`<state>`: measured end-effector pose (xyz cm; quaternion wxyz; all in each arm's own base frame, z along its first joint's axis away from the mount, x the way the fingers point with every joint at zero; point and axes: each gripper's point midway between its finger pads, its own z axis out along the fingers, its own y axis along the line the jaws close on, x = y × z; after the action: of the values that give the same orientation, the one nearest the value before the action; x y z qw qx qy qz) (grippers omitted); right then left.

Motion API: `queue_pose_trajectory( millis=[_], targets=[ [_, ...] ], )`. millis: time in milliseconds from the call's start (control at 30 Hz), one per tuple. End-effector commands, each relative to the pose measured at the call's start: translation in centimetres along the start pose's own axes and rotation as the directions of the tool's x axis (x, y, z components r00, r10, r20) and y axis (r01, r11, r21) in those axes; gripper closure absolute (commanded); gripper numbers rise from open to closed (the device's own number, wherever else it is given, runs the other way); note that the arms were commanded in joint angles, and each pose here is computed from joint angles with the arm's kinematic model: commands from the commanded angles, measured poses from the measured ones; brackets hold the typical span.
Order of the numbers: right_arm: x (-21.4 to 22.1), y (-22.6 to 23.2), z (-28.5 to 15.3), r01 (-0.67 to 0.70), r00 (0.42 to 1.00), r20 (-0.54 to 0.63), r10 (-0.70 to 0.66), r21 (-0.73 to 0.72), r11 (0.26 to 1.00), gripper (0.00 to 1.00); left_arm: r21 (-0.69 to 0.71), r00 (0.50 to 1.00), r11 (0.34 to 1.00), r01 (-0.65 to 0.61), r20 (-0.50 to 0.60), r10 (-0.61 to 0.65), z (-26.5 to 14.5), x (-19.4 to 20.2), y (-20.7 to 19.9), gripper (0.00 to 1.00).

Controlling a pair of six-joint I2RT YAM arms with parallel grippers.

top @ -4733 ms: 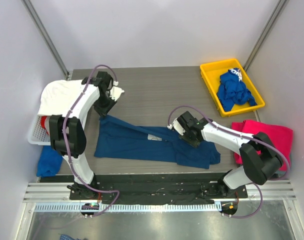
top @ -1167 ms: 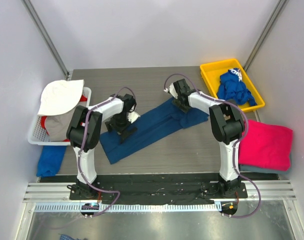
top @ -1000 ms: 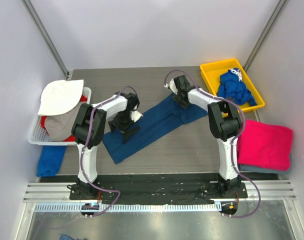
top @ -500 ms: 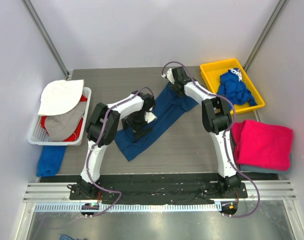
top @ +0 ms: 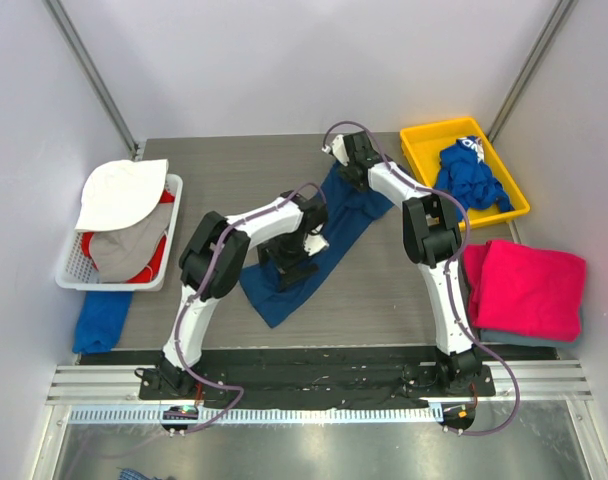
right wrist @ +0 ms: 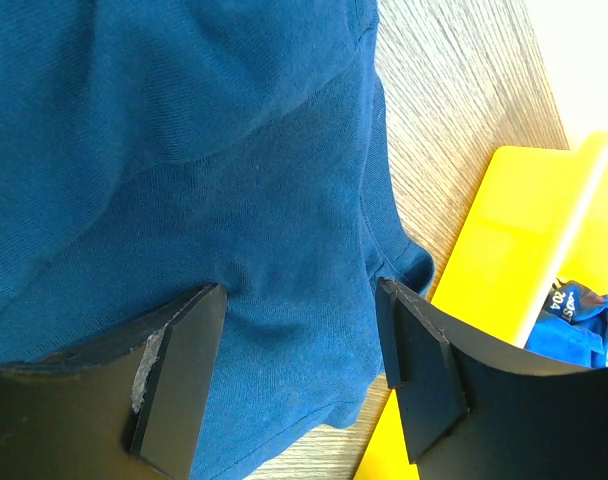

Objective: Fold and stack the t-shirts
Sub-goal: Rotate the tshirt 90 degrees

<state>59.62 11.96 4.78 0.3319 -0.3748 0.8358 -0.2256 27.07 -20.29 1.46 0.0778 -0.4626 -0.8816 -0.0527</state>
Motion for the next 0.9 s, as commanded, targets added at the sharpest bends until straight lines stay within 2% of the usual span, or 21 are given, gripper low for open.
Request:
queue_pose_trajectory(
  millis=[0,233,467,533,767,867],
  targets=[
    [1.3,2.0,1.1,0.013,1.000,-0.018,-0.014,-0.070,0.997,0.29,0.016,0.998,0.998,0.055,0.005,-0.055,2.8,0.2,-1.8,0.00],
    [2.0,2.0,0.6,0.023,0.999,-0.032,-0.025,-0.067,0.998,0.29,-0.021,0.999,0.999,0.027,-0.019,-0.028,1.5,3.0,-3.5,0.00],
    [1.9,2.2,0.4,0.026,0.999,-0.025,-0.028,-0.072,0.997,0.29,-0.065,0.996,0.994,-0.088,-0.022,0.086,0.4,3.9,-6.1,0.00],
    [1.8,2.0,0.4,0.024,0.999,-0.021,-0.026,-0.063,0.998,0.29,-0.105,0.993,0.988,-0.111,0.014,0.113,-0.3,3.5,-6.3,0.00],
    [1.4,0.6,-1.1,0.005,1.000,0.002,-0.005,-0.019,1.000,0.29,-0.307,0.983,0.950,-0.056,0.150,0.106,-3.8,2.6,-3.2,0.00],
    [1.6,-0.2,-2.2,0.006,1.000,0.007,-0.006,0.000,1.000,0.29,-0.407,0.976,0.913,-0.024,0.188,0.110,-5.6,2.5,-1.3,0.00]
  ],
)
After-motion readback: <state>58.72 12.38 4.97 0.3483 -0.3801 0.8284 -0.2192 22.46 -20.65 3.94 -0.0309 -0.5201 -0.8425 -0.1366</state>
